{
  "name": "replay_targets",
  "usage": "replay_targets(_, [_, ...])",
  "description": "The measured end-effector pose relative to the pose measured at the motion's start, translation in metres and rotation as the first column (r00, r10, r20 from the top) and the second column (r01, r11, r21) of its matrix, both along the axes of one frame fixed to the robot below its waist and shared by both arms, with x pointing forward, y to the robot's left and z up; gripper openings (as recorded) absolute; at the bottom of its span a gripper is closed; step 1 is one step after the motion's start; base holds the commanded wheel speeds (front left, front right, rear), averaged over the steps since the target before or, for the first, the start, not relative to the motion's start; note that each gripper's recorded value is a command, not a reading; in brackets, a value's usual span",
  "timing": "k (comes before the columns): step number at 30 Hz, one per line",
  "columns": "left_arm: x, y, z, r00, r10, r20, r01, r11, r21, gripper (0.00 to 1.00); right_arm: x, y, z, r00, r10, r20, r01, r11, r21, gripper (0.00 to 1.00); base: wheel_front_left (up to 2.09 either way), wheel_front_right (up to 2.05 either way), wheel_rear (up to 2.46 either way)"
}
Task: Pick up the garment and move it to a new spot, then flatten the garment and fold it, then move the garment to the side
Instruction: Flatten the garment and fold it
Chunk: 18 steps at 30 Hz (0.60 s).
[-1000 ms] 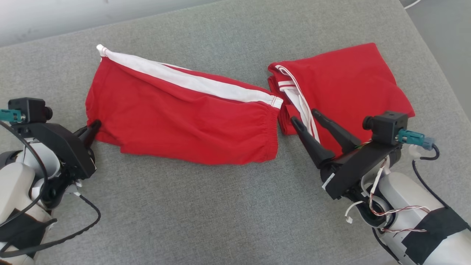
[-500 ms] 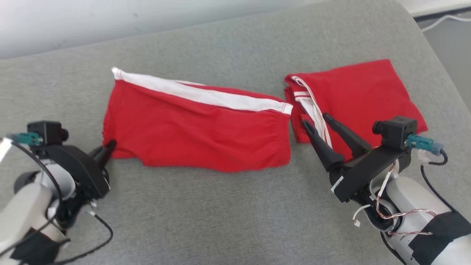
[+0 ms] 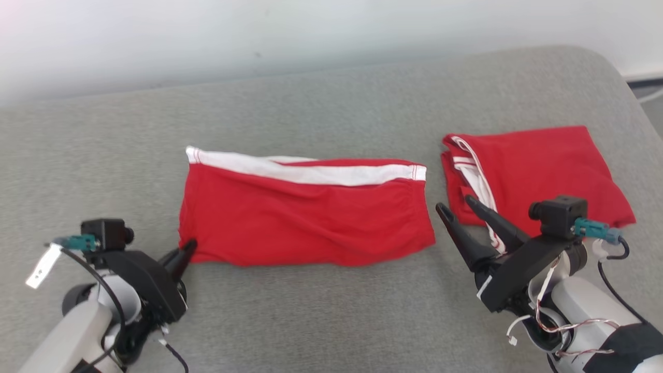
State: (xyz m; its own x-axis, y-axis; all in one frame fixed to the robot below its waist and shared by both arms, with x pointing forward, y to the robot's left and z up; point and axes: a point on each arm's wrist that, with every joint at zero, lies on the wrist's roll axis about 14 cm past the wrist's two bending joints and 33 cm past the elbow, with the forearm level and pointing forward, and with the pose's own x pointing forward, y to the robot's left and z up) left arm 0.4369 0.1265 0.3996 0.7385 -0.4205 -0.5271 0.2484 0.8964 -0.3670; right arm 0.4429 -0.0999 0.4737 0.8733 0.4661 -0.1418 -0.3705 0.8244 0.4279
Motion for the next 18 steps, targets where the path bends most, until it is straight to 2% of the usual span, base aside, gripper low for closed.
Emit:
replay_targets(12, [-0.032,0.023,0.013,0.995,0.082,0.050,-0.080,0.997,-0.023,0.00,-0.014,0.028,0.008,0.997,0.071,0.011,-0.071,0.997,0.013,1.00,0.00,0.00,0.00])
replay_targets(18, [-0.053,0.030,0.005,0.993,0.119,0.023,-0.118,0.992,-0.041,0.00,-0.019,0.044,0.011,0.993,0.118,0.016,-0.118,0.993,0.007,1.00,0.00,0.00,0.00])
